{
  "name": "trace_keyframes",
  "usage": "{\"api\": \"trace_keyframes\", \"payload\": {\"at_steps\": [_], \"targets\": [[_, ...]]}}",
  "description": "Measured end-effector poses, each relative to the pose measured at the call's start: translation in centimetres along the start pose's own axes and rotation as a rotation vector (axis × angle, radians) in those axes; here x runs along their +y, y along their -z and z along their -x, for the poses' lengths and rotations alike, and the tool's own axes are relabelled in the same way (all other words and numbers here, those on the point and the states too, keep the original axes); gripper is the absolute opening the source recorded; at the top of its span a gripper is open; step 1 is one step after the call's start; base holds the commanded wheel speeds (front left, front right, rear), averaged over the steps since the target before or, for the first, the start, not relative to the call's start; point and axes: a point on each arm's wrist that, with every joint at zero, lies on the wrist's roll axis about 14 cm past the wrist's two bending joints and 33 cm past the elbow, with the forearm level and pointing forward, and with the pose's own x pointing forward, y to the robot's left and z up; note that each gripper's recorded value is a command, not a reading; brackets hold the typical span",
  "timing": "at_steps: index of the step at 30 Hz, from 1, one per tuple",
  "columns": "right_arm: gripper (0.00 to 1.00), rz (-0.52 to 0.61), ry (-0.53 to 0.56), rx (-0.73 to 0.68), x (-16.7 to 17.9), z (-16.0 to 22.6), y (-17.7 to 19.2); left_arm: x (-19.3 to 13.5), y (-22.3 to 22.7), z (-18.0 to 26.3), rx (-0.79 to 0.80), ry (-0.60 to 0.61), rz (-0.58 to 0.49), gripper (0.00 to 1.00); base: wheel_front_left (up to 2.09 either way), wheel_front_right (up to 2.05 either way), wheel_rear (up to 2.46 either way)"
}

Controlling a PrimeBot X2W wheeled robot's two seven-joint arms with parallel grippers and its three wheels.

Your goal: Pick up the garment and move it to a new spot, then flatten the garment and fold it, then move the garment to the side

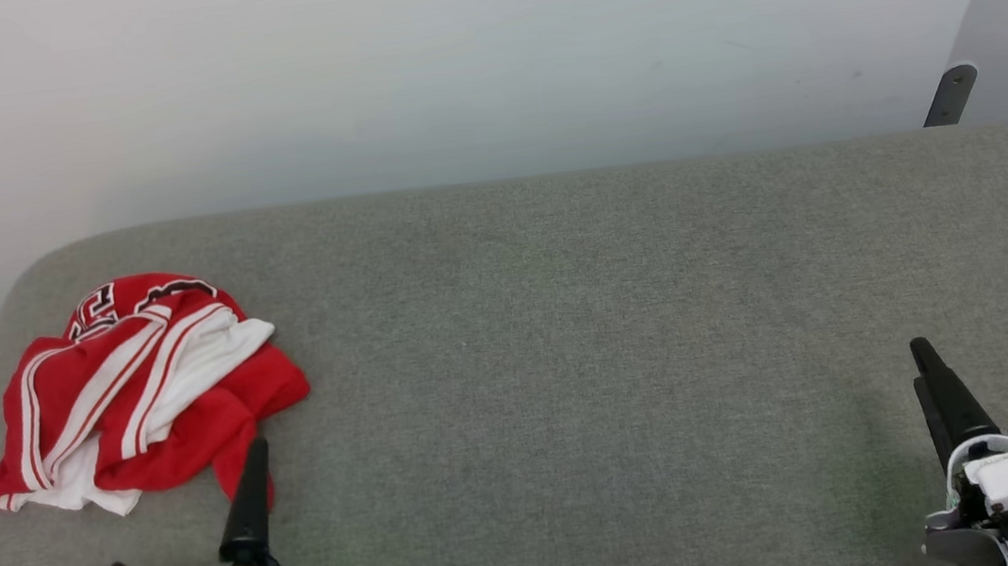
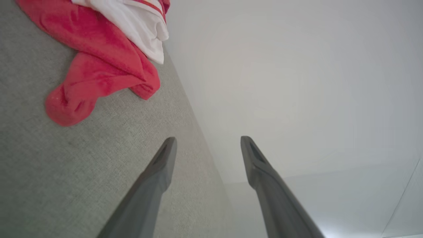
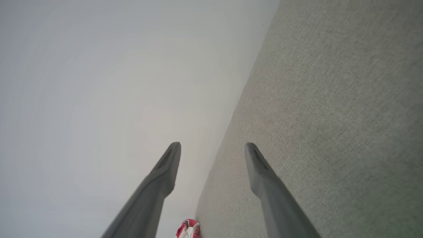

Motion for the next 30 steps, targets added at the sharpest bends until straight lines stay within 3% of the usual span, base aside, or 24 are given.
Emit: {"api": "trace_keyframes", "payload": {"at_steps": [18, 30], "targets": [[1.00, 0.401, -0.043, -0.003, 1.5, -1.1, -0.5, -1.4, -0.2, -0.5, -0.012, 0.043, -0.418, 1.00, 0.00, 0.00, 0.00], [1.00, 0.649, -0.055, -0.020, 1.7, -1.2, -0.9, -1.9, -0.1, -0.5, -0.020, 0.069, -0.629, 1.00, 0.00, 0.00, 0.00]]}}
